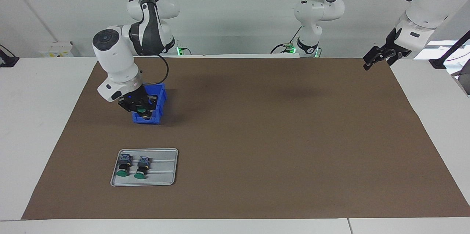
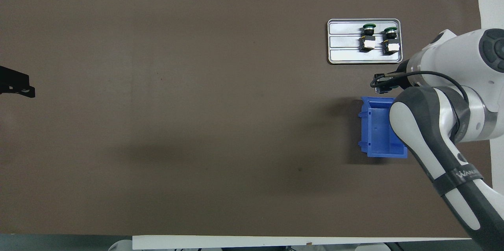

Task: Place and press button with both arms
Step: 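Lower the green part into the blue bin and open the right gripper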

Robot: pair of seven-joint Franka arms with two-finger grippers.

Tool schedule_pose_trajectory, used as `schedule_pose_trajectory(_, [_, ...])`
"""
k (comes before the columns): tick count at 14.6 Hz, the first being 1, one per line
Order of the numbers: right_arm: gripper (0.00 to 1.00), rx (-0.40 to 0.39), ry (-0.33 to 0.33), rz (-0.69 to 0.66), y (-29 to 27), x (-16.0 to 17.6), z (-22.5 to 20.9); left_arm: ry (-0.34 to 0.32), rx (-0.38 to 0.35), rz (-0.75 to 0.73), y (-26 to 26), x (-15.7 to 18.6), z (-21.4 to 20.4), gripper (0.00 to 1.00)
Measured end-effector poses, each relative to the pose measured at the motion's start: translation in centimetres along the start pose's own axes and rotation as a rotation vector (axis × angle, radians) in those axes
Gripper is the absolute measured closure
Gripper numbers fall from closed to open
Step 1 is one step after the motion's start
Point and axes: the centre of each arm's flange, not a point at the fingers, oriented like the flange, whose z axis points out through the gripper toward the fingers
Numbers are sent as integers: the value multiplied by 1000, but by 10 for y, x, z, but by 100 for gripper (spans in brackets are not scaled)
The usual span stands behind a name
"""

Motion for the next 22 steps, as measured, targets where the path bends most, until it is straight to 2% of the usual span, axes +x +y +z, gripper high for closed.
schedule_pose_trajectory(10, [66,0,-97,-17,11,-36,53,-7,1,5,2,0,3,0])
schedule_pose_trajectory(22, [66,1,-123,-2,20,-49,65,-16,4,14,6,-1,7,0])
